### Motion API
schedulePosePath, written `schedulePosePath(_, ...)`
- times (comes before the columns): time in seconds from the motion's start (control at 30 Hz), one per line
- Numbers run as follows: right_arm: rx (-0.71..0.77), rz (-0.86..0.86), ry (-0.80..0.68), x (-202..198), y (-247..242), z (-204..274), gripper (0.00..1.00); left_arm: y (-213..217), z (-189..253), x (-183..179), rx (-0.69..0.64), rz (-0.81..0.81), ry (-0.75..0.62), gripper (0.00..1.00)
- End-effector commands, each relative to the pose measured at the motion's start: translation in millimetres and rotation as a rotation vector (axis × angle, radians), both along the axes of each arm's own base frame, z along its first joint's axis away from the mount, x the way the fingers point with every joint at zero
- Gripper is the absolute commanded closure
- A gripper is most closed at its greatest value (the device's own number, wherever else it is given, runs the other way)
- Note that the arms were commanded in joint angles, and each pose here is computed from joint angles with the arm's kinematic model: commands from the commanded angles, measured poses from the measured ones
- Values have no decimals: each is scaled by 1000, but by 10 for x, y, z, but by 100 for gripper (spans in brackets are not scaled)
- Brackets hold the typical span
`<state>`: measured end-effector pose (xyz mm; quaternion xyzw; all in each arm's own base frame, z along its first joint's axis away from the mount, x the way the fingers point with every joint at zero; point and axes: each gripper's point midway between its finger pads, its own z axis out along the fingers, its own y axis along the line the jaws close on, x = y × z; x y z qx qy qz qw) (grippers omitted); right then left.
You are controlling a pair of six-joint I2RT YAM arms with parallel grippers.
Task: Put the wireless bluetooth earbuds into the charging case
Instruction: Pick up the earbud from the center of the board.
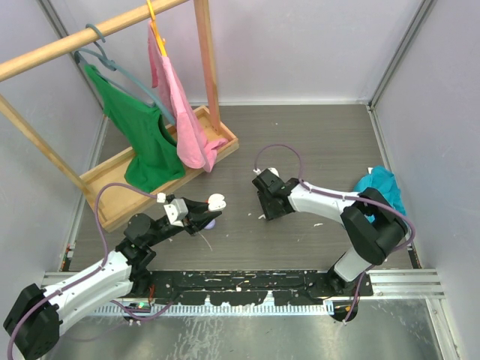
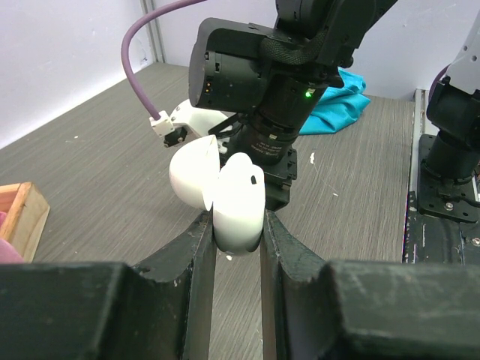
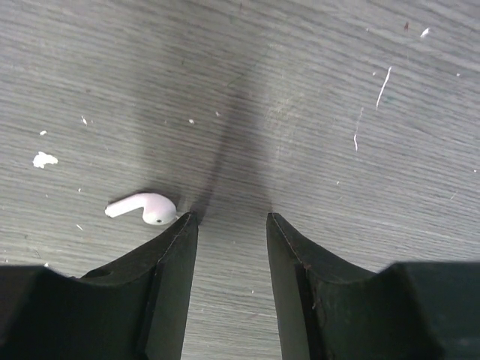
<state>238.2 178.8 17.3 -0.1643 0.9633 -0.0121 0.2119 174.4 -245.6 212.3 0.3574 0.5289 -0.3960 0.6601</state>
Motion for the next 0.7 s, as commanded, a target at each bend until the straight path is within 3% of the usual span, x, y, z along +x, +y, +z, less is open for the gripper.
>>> schedulePosePath(0.0,0,-10,-23,147,66,-14,52,17,187,12,-35,14,-60,100)
schedulePosePath(0.67,127,61,-33,229,414,183,51,20,190,11,-38,15,-60,100)
